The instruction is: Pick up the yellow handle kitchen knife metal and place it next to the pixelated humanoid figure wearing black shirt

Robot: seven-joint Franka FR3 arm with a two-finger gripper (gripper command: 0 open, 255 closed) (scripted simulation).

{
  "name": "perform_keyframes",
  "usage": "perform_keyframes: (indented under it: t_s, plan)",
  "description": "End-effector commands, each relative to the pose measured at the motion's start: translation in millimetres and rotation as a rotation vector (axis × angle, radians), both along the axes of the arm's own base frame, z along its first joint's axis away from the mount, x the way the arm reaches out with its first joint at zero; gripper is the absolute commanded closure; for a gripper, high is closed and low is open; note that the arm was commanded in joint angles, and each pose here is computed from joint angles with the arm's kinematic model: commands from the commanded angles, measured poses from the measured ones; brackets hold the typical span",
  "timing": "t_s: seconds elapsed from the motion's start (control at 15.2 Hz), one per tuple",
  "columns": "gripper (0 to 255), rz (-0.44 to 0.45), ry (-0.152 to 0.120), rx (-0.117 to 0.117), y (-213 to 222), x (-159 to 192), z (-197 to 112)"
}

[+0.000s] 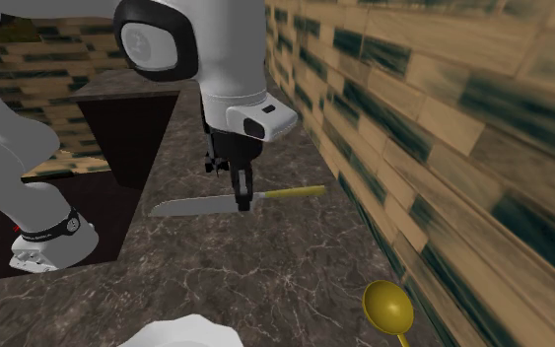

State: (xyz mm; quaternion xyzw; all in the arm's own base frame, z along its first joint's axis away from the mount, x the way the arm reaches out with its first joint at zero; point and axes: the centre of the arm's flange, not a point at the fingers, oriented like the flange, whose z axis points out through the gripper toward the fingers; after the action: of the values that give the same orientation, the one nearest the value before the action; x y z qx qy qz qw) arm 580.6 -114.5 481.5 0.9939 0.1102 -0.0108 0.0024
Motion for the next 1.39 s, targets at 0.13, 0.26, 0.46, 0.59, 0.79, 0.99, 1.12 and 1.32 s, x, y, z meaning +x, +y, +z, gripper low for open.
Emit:
perform_keyframes:
  t_s: [0.13,0.26,0.46,0.59,0.79,0.99,1.12,1.32]
  plan:
    - [255,0.001,0.000,0.000,-31,-41,-1]
    - [255,0.001,0.000,0.000,-46,-63,-1]
    - [255,0.001,0.000,0.000,-68,-95,-1]
    - [255,0.001,0.000,0.000,-83,-117,-1]
    - [255,0.001,0.000,0.000,-106,-149,-1]
    - [255,0.001,0.000,0.000,-128,-182,-1]
    - [255,0.001,0.000,0.000,-143,-203,-1]
    - [255,0.001,0.000,0.000,-166,-236,-1]
